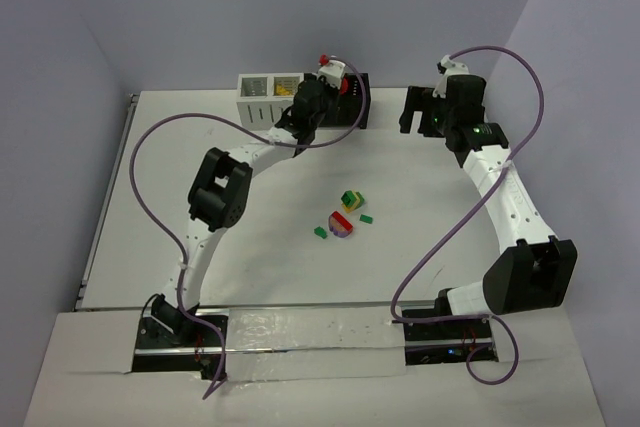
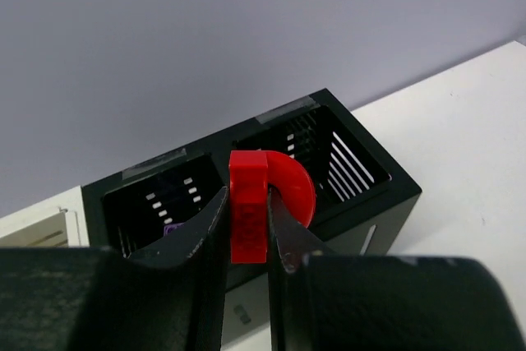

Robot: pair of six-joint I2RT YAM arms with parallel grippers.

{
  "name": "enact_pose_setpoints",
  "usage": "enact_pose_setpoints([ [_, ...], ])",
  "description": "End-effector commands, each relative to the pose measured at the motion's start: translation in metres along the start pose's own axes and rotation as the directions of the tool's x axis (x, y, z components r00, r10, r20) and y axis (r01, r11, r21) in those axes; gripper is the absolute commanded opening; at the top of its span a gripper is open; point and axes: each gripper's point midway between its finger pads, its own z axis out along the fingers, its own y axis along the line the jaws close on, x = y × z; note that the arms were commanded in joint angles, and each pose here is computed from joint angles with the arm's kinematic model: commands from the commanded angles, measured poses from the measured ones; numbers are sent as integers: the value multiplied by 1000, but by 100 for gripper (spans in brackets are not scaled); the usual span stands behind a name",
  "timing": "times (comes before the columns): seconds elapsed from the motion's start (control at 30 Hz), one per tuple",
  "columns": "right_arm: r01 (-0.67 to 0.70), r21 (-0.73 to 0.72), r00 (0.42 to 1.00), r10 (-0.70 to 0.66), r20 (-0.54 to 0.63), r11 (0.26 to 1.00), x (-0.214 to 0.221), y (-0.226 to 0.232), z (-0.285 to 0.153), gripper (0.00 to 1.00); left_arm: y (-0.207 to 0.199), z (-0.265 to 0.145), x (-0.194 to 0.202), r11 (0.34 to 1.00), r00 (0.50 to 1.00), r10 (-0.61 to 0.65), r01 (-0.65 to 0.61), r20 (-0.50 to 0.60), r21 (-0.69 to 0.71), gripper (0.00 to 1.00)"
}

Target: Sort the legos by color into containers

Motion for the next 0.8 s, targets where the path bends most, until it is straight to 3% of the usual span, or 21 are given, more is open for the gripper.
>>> enact_pose_setpoints([
  [0.0, -3, 5, 999, 3, 46, 1000, -11, -4, -3, 100, 3, 10, -74, 1000, 965, 11, -10, 263, -2, 10],
  [0.77, -30, -11, 1000, 30, -3, 999, 3, -8, 11, 100, -15, 39, -54, 996, 937, 53, -75, 345, 52, 28],
])
